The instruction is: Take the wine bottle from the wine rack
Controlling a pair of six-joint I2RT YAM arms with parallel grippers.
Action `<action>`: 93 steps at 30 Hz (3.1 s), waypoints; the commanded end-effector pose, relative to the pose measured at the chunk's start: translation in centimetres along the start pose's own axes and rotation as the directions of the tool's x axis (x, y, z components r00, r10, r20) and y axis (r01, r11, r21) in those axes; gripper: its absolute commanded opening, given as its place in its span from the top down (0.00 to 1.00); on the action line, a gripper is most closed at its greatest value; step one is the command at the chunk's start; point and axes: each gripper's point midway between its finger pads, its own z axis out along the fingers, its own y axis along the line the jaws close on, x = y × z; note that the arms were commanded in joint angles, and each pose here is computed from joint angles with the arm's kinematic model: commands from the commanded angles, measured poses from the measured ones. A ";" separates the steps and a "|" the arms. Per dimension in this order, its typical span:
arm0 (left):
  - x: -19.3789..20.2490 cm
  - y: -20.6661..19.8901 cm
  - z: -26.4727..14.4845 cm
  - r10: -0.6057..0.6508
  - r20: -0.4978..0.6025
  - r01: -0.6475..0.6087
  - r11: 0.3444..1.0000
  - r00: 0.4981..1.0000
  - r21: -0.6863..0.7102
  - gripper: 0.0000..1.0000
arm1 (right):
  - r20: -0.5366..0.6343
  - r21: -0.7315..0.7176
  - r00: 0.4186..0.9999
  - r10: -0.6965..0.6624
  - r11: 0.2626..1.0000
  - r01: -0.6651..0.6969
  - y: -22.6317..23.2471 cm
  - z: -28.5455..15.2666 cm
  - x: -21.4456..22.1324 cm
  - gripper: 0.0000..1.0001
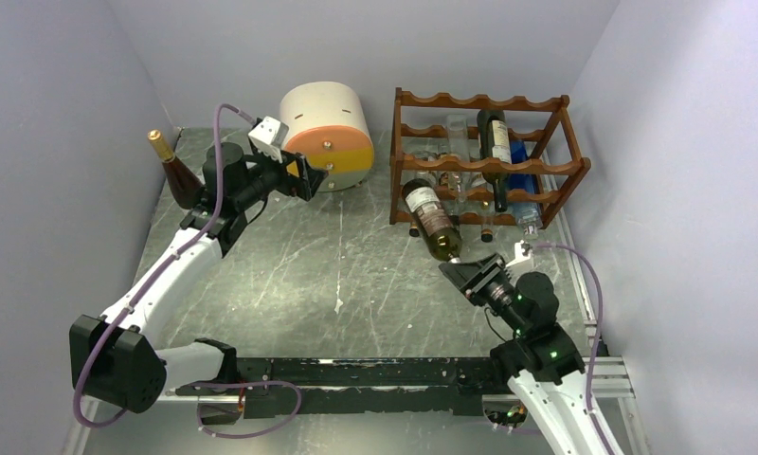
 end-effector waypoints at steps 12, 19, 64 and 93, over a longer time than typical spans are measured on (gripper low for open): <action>0.4 -8.3 0.1 0.124 0.032 -0.128 0.937 0.992 0.325 0.00 | -0.251 -0.082 0.953 -0.168 0.985 0.152 4.3 -2.5 2.4 1.00; 4.7 -16.6 -1.9 0.316 0.089 -0.307 0.753 0.945 0.582 0.01 | -0.383 -0.048 0.904 -0.192 0.981 0.188 2.9 0.2 3.8 1.00; 18.7 -20.5 0.7 0.765 -0.056 -0.627 0.566 0.642 0.535 0.43 | -0.590 -0.256 0.733 -0.338 0.940 0.228 4.5 1.9 7.0 0.96; 6.1 -13.4 0.1 0.558 0.050 -0.558 0.813 0.828 0.166 0.93 | 0.018 0.026 0.839 -0.544 0.839 0.543 13.3 0.6 -8.8 0.00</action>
